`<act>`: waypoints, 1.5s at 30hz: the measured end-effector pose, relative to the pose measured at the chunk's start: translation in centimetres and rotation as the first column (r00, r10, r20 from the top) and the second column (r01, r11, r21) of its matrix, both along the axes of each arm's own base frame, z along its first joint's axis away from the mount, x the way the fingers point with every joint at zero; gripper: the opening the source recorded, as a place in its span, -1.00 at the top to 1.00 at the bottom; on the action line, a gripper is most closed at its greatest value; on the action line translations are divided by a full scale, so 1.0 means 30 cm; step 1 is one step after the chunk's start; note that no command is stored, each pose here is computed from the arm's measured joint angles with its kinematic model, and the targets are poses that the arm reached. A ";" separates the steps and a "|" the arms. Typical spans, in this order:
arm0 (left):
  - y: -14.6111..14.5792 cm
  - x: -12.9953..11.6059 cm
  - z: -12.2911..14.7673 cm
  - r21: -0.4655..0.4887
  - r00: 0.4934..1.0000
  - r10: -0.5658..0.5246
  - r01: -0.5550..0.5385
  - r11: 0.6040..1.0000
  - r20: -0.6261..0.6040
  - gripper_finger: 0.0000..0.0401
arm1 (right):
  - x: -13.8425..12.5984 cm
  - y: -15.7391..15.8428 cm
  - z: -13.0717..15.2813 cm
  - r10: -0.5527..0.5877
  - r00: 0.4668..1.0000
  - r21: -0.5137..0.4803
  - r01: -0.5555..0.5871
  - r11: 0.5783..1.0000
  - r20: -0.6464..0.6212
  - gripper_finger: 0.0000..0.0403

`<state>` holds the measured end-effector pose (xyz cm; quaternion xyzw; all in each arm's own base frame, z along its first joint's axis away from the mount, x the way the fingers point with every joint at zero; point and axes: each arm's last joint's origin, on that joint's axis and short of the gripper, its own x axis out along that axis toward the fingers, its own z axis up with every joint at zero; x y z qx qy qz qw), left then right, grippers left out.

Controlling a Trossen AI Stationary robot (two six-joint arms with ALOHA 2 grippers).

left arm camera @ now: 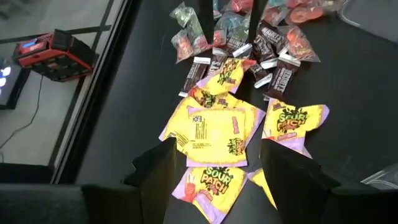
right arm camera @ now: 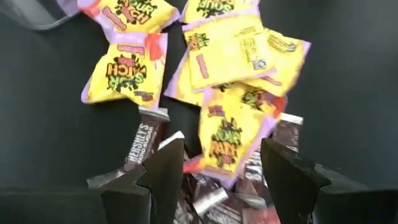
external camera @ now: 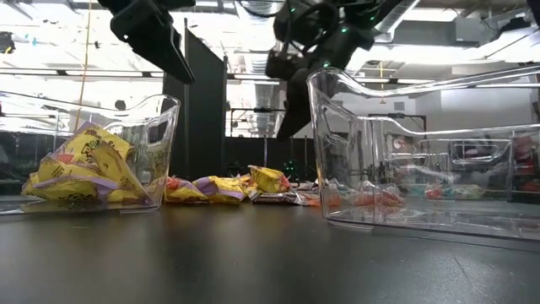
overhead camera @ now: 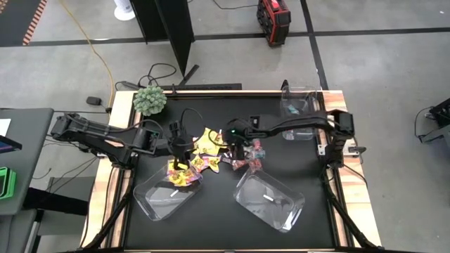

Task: Sort candy
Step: Put the yellow candy in the bottom left transparent container

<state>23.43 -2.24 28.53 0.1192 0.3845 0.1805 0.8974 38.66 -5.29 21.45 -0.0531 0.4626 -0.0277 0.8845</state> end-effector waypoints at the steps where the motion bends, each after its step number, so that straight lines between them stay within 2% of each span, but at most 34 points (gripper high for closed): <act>1: -0.002 -0.003 0.003 -0.005 1.000 0.001 -0.001 1.000 0.006 -0.13 | 0.013 -0.002 -0.008 -0.006 1.000 0.004 0.006 1.000 0.002 -0.12; 4: -0.004 -0.005 0.007 -0.017 0.999 0.024 -0.023 1.000 0.027 -0.13 | 0.037 -0.006 -0.045 -0.019 0.999 0.012 0.019 1.000 -0.026 -0.12; 8: 0.006 0.023 0.000 0.020 0.999 0.031 -0.032 0.999 0.043 -0.13 | 0.050 -0.011 -0.060 -0.035 0.999 -0.010 0.034 0.999 -0.022 -0.12; 13: 0.019 0.045 -0.036 0.035 0.999 0.034 -0.033 0.999 -0.026 -0.13 | 0.055 -0.016 -0.051 -0.059 0.998 0.000 0.059 0.998 0.004 -0.12; 19: 0.021 0.039 -0.041 0.012 0.997 0.077 -0.076 0.997 -0.025 -0.13 | 0.066 0.019 -0.078 -0.045 0.999 0.002 0.045 0.999 -0.014 -0.12; 21: 0.021 0.036 -0.038 0.016 0.996 0.089 -0.089 0.996 -0.018 -0.13 | 0.072 0.021 -0.076 -0.072 0.997 -0.010 0.072 0.997 0.007 -0.11; 27: 0.018 0.018 -0.044 0.008 0.991 0.123 -0.122 0.992 -0.046 -0.13 | 0.075 0.012 -0.115 -0.104 0.994 -0.009 0.104 0.995 -0.034 -0.01; 35: -0.023 -0.006 -0.037 0.041 0.993 0.113 -0.111 0.993 -0.041 -0.13 | 0.094 0.012 -0.174 -0.126 0.991 -0.001 0.126 0.992 -0.048 0.04; 39: -0.036 -0.019 -0.040 0.054 0.991 0.116 -0.113 0.992 -0.060 -0.13 | 0.096 0.011 -0.173 -0.138 0.989 -0.023 0.138 0.990 -0.043 0.21; 45: -0.047 -0.064 -0.023 0.095 0.984 0.176 -0.172 0.980 -0.035 -0.13 | 0.101 0.011 -0.156 -0.125 0.992 -0.033 0.124 0.992 -0.022 0.84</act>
